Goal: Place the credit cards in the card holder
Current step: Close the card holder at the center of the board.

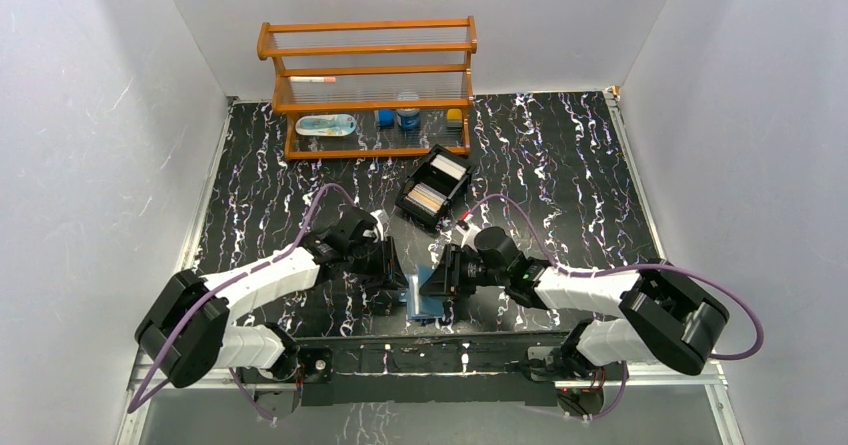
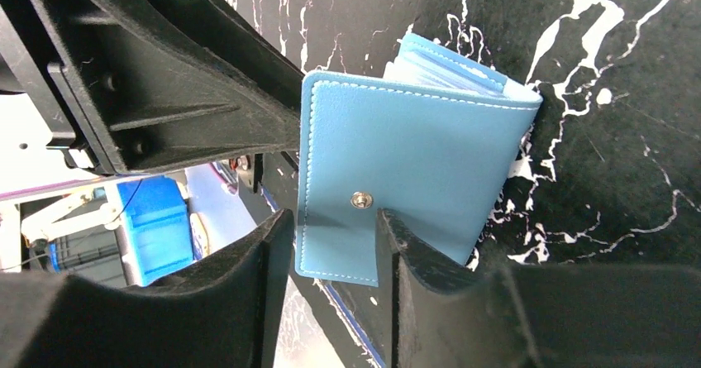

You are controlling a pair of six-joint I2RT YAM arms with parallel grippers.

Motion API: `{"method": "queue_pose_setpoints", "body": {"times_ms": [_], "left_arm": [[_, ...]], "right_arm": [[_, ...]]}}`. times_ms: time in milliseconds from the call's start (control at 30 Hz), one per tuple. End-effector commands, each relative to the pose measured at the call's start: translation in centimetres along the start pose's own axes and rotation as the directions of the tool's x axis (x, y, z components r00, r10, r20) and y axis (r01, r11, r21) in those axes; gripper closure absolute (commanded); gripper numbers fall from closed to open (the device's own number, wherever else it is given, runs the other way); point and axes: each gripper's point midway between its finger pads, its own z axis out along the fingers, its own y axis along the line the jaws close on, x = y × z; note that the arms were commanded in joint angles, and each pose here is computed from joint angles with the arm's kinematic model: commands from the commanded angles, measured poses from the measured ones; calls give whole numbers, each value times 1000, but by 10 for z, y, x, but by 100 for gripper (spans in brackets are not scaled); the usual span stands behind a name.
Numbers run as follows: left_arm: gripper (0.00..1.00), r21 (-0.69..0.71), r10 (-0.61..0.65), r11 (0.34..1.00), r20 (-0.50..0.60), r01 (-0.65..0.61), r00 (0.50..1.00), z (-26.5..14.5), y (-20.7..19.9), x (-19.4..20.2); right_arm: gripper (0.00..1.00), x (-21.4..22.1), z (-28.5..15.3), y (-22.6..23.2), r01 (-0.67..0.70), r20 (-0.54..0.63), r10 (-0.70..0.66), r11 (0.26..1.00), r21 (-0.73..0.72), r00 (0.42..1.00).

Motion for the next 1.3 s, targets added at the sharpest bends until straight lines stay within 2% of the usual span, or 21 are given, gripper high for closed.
{"method": "queue_pose_setpoints", "body": {"times_ms": [0,67,133,200,333,467,533,700,767,900,1033,1267], "left_arm": [[66,44,-2,999,1,2,1000,-10,-7,2],[66,43,-2,999,10,1,1000,-13,-7,1],[65,34,3,999,19,-3,1000,-17,-6,0],[64,20,7,1000,26,-8,1000,-19,-4,0],[64,-39,-5,999,40,6,999,-20,11,3],[66,-87,-21,996,23,23,1000,-19,23,7],[66,-89,-22,996,24,24,999,-19,25,8],[72,-88,-39,995,-1,39,999,-12,31,15],[75,-87,-45,995,-15,44,999,-8,34,19],[77,-74,-59,996,-47,55,997,0,36,24],[78,53,-40,998,-76,44,996,7,17,26],[75,76,-32,996,-72,37,997,10,15,26]], "right_arm": [[58,-16,-4,13,72,58,-73,997,5,996],[66,-18,-5,10,84,63,-86,996,31,994],[70,-19,-6,8,90,66,-93,995,46,993],[67,-20,-6,9,94,69,-97,995,44,993],[54,-21,-8,16,103,67,-105,994,26,992],[55,-25,-17,17,115,85,-120,991,64,989],[59,-28,-24,12,117,91,-128,986,116,988],[79,-29,-28,4,113,107,-131,981,161,986],[82,-29,-24,2,106,105,-124,982,159,987],[81,-27,-11,6,114,72,-124,984,133,990],[80,-19,8,5,137,24,-143,979,153,989],[78,-8,30,-1,144,-23,-143,973,179,990]]}}
